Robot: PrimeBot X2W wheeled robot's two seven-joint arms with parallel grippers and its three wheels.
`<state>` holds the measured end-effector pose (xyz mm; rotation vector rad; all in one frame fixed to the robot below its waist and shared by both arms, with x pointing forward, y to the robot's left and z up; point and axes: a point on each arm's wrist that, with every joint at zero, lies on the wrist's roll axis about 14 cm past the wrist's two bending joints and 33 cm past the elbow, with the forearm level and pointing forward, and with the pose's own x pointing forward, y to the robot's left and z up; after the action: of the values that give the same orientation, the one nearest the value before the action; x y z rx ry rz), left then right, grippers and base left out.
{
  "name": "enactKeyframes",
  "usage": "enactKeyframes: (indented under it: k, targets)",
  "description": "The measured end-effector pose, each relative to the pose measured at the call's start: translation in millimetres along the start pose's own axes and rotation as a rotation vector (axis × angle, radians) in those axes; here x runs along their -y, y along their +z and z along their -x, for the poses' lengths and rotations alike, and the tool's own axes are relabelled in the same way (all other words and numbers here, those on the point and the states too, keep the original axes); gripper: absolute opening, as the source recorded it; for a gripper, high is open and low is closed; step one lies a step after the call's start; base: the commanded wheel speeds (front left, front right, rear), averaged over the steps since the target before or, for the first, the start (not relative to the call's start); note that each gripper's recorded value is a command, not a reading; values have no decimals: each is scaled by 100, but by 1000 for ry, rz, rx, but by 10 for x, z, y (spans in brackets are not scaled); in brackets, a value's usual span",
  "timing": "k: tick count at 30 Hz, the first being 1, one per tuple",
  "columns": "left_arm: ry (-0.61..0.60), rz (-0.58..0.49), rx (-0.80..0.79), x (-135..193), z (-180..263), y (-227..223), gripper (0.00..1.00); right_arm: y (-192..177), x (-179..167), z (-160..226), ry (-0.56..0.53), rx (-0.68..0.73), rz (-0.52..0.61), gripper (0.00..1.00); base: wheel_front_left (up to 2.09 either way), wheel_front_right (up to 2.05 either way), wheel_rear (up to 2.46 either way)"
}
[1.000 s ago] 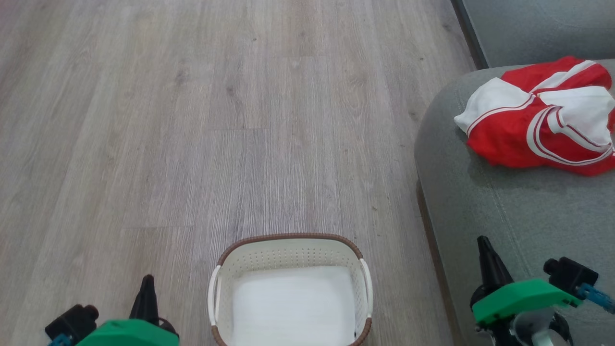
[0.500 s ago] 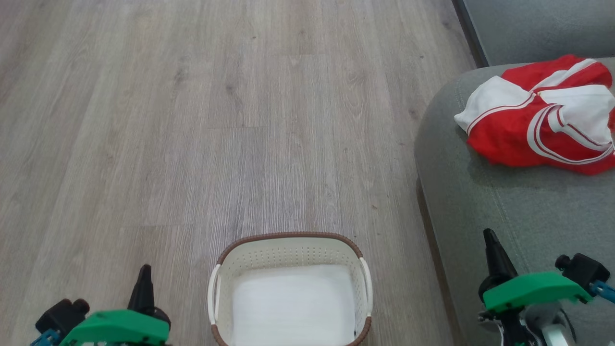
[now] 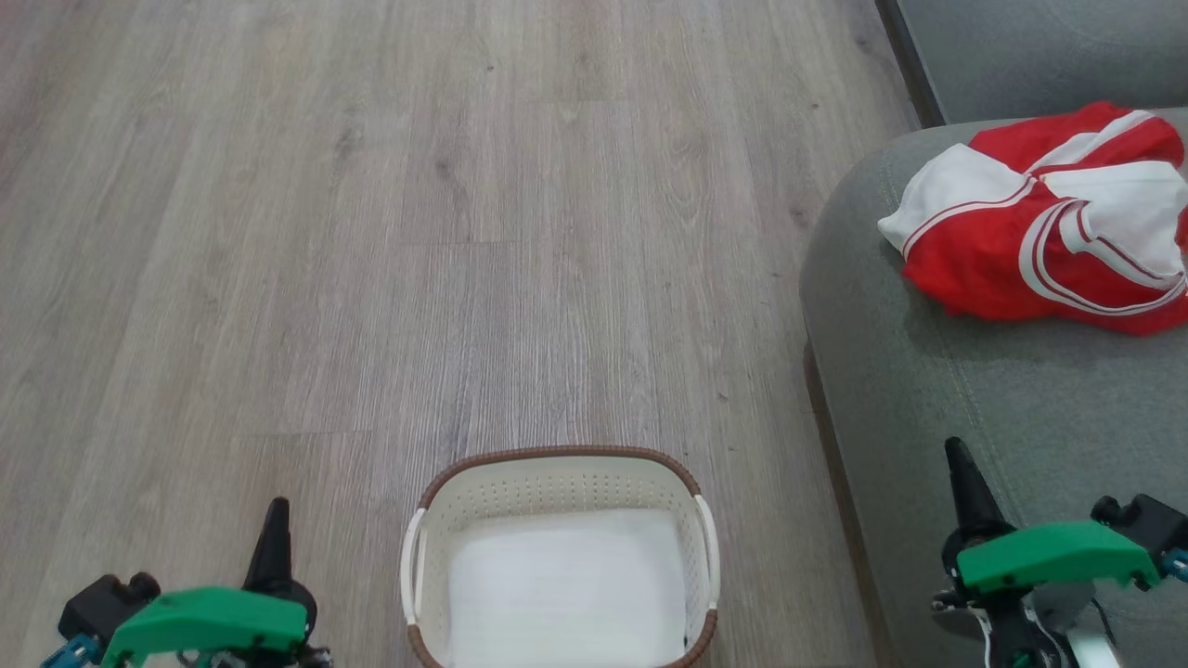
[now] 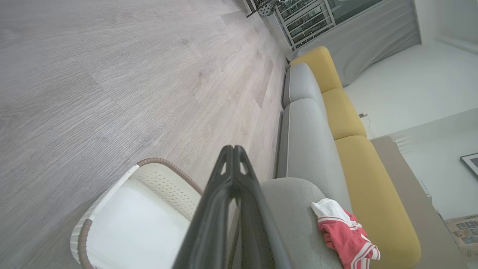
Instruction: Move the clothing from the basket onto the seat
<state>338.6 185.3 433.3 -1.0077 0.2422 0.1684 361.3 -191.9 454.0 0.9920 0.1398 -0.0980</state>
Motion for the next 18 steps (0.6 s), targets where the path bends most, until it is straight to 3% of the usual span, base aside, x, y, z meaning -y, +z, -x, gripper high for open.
enactKeyframes:
  k: [18]
  targets:
    - [-49, 185, -6, 125, -86, 77, 0, 62, 3, -15, -1, 6, -191, 0, 0, 0, 0]
